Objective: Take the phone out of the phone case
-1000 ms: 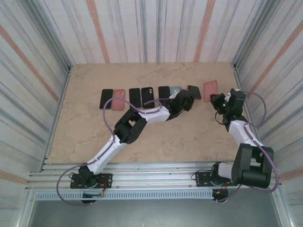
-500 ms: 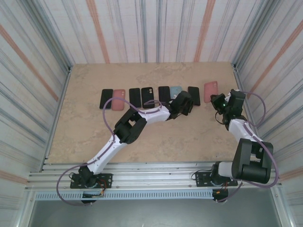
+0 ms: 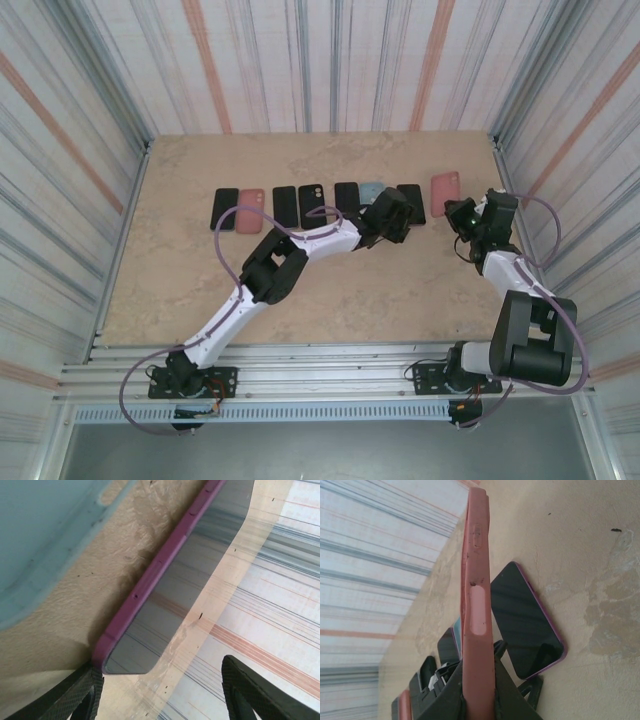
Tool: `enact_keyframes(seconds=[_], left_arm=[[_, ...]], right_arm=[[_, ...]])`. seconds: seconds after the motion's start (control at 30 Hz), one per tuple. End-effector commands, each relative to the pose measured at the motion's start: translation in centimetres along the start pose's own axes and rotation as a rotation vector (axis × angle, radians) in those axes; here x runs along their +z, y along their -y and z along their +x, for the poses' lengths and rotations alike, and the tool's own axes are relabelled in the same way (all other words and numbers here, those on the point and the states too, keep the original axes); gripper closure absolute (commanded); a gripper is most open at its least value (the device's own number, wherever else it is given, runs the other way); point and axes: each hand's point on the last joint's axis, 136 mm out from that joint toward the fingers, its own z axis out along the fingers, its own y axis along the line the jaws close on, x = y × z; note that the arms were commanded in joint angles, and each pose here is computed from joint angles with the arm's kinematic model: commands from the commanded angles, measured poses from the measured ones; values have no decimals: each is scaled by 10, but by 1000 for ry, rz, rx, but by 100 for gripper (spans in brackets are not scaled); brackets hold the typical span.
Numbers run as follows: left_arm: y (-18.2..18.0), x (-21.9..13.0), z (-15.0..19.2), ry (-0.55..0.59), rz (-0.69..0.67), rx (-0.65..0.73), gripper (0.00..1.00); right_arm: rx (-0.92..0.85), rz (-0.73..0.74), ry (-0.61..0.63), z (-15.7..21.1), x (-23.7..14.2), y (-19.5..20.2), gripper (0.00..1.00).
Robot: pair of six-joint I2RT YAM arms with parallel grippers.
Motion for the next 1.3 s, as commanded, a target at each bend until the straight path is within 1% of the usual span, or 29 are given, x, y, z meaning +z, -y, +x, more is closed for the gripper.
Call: enact_keyframes(seconds=[0.0, 0.1, 0.27, 0.37, 0.5, 0.7, 0.87, 1.07, 1.13, 1.2, 1.27], left_arm=[[10, -13, 4, -12, -28, -2, 31], [14, -20, 6, -17, -32, 6, 29], [11, -27, 1, -14, -44, -3, 27], [27, -35, 2, -23, 4, 14, 27], [54, -52, 4, -57, 60, 71, 26], [74, -77, 0, -60, 126, 116, 25], [88, -87, 6, -98, 167, 128, 24], [95, -99, 6, -106, 187, 162, 22], [97, -103, 5, -108, 188, 169, 22], [98, -105, 6, -111, 191, 175, 21], [99, -105, 7, -119, 200, 175, 20]], right_arm=[[14, -7, 8, -6, 3, -3, 98], [12, 2, 2, -7, 5, 0, 98], [6, 15, -10, -8, 12, 5, 98], [-5, 19, -30, -9, 22, 11, 98], [-9, 25, -56, -11, 39, 19, 98], [-12, 42, -110, -13, 66, 35, 97], [2, 29, -139, -15, 86, 44, 96], [37, 39, -189, -10, 102, 55, 94], [48, 43, -199, -9, 104, 58, 91], [56, 44, -217, -6, 106, 60, 84], [65, 49, -237, -3, 107, 62, 79]])
